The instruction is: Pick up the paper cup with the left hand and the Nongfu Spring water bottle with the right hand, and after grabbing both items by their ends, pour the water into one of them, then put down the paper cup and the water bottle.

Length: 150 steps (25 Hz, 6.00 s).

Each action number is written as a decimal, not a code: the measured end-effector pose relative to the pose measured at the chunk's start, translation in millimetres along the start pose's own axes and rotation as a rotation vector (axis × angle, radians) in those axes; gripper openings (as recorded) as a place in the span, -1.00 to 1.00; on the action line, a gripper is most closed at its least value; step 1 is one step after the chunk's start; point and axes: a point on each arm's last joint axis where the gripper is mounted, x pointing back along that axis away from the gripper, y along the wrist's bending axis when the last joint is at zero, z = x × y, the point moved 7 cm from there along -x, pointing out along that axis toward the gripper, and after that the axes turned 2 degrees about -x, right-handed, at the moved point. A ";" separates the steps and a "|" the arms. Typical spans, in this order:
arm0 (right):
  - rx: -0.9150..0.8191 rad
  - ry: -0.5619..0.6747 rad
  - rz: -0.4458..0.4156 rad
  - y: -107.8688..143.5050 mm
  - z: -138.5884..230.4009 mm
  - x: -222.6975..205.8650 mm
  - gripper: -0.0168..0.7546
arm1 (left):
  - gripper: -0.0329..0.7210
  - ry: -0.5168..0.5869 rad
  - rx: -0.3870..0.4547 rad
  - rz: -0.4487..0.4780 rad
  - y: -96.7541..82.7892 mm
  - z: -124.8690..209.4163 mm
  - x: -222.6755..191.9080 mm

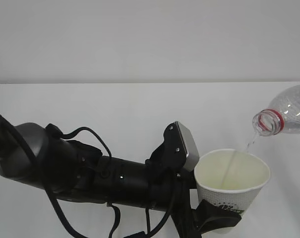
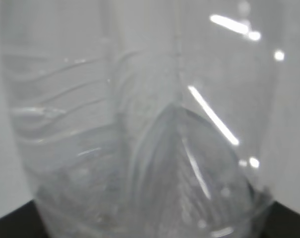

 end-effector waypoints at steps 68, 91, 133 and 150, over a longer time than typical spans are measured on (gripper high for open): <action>0.016 0.006 -0.004 0.7 1.0 0.0 0.26 | 0.44 0.000 0.000 0.000 0.0 0.0 0.0; 0.018 0.008 -0.011 1.7 1.3 0.0 0.26 | 0.44 0.000 0.000 0.000 0.0 0.0 0.0; 0.039 0.008 -0.011 1.7 1.3 0.0 0.26 | 0.43 0.000 0.000 0.000 0.0 0.0 0.0; 0.043 0.008 -0.011 1.7 1.3 0.0 0.26 | 0.43 0.000 0.000 0.000 0.0 0.0 0.0</action>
